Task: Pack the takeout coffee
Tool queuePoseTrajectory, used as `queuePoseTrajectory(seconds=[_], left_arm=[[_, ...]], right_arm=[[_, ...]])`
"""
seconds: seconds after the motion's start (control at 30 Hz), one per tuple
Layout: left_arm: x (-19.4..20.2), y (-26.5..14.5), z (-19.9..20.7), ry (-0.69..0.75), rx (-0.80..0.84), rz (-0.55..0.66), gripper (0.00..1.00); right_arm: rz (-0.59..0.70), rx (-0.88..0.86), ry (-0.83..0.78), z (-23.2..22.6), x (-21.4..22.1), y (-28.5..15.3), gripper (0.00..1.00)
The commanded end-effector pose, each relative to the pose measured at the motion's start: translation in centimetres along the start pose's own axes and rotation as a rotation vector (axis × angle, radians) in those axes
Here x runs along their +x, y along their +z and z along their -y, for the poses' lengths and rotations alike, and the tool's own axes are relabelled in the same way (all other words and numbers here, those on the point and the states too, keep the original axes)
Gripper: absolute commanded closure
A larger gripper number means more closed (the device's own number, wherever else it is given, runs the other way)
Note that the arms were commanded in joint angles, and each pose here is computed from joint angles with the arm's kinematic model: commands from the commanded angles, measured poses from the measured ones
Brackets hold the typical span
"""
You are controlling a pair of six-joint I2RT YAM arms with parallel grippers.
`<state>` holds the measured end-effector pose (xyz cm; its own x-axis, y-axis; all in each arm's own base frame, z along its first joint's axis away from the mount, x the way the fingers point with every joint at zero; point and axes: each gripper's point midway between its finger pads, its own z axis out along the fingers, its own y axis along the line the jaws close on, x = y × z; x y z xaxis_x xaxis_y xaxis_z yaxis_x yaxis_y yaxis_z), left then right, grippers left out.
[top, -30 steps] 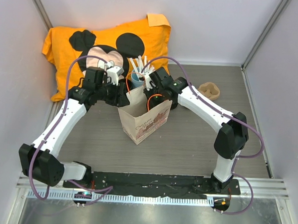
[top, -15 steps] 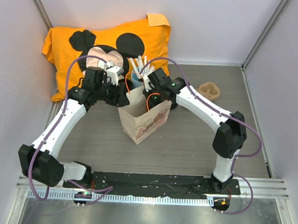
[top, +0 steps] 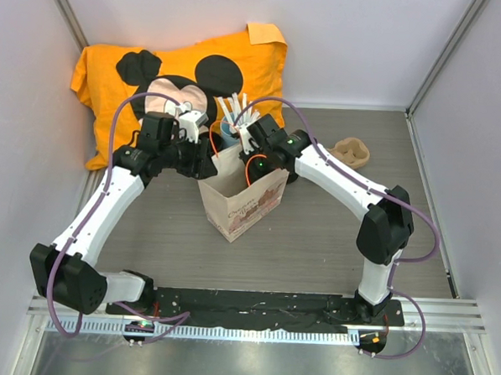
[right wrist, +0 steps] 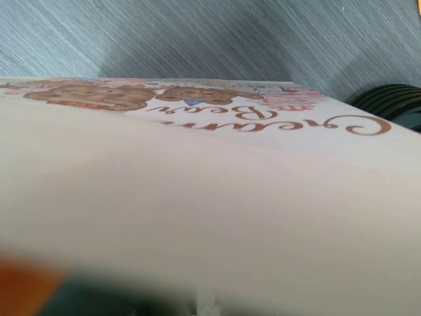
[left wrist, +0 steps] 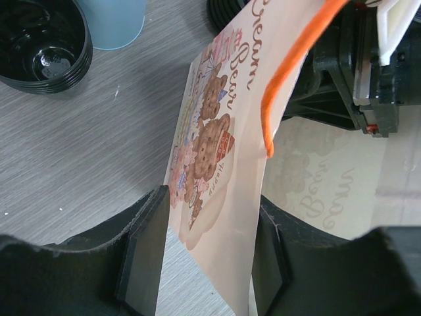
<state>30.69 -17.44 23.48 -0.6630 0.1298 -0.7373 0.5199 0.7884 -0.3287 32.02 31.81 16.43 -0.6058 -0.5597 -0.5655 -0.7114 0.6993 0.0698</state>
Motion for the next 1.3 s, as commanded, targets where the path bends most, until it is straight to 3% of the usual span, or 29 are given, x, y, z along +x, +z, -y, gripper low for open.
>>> queuePoseTrajectory(seconds=[0.0,0.7,1.27], left_arm=[[-1.6,-1.2,0.9,0.044,0.015,0.062,0.48],[-2.2,-1.6,0.7,0.065,-0.003,0.075,0.48],[-2.2,-1.9,0.8,0.068,-0.008,0.08,0.47]], right_arm=[[-0.013,0.022,-0.022,0.3,0.2,0.3,0.99],[-0.128,0.04,-0.051,1.0,2.7,1.8,0.99],[-0.126,0.028,-0.044,0.7,2.7,2.0,0.99]])
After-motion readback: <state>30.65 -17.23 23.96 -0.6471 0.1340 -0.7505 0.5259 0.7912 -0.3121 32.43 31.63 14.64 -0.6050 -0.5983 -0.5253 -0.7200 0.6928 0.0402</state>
